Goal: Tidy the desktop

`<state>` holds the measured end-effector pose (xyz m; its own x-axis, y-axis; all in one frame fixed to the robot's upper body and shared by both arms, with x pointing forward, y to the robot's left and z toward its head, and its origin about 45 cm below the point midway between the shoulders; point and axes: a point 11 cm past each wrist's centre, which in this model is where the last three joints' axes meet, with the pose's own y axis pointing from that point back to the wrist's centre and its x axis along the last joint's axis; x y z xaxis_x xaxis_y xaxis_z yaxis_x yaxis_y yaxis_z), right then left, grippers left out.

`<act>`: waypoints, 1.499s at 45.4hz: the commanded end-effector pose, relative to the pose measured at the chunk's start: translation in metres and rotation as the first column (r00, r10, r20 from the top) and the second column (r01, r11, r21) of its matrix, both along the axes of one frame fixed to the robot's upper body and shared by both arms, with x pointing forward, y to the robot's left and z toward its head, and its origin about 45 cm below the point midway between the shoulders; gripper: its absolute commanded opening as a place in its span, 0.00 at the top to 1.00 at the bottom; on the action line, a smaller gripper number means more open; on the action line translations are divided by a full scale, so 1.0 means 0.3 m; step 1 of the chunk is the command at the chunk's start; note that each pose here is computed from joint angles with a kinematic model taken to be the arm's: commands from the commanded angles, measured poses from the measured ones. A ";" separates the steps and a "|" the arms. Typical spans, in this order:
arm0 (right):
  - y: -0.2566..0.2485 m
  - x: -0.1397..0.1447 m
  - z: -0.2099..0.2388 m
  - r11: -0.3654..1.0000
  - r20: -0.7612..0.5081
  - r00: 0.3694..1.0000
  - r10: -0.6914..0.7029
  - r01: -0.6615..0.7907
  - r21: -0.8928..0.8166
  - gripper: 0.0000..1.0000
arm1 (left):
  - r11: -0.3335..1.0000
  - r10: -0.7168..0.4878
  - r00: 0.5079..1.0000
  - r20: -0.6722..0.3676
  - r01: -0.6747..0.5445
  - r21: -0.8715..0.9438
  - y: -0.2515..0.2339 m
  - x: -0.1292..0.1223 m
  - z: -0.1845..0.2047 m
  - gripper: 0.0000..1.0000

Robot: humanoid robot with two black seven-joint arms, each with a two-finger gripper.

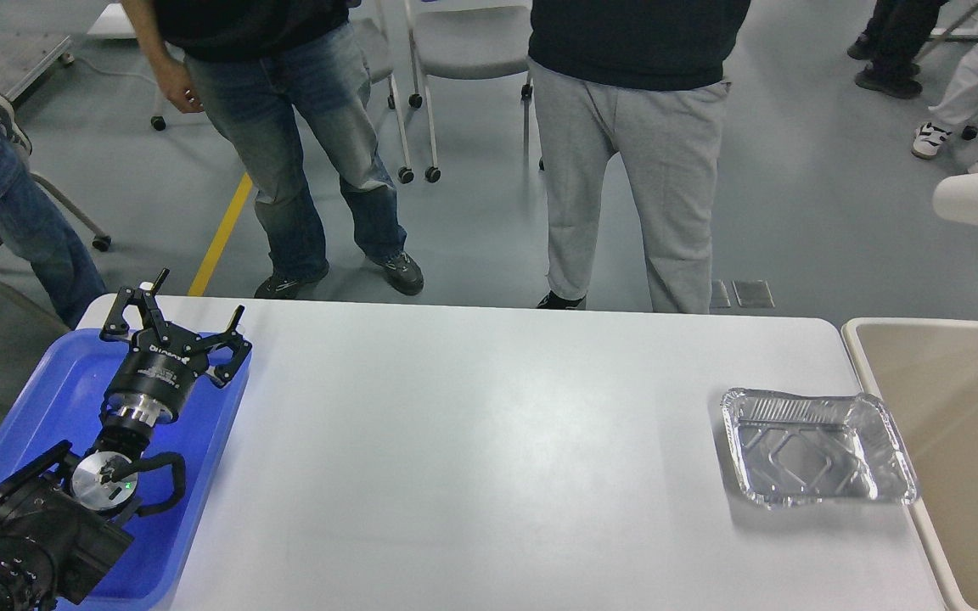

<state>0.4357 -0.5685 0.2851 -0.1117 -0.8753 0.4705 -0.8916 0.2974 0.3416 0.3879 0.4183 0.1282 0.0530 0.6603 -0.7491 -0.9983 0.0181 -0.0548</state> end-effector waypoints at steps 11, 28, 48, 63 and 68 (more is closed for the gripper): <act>-0.221 -0.329 -0.315 0.858 -0.098 0.866 -0.491 0.500 0.120 1.00 | 1.000 0.000 1.000 0.000 0.000 0.000 0.000 0.000 0.000 0.00; -0.147 -0.395 -0.493 0.806 -0.243 0.811 -0.531 0.573 0.148 1.00 | 1.000 0.001 1.000 0.001 -0.001 -0.001 0.001 0.000 0.001 0.00; -0.040 -0.396 -0.608 0.772 -0.313 0.778 -0.544 0.611 0.176 1.00 | 1.000 0.001 1.000 0.001 -0.001 -0.001 0.001 0.000 0.001 0.00; -0.030 -0.426 -0.646 0.757 -0.332 0.765 -0.552 0.627 0.186 1.00 | 1.000 0.000 1.000 0.000 0.000 0.000 0.000 0.000 0.000 0.00; -0.033 -0.439 -0.655 0.753 -0.337 0.761 -0.555 0.631 0.184 0.75 | 1.000 0.002 1.000 0.000 -0.002 0.000 0.002 -0.001 0.000 0.00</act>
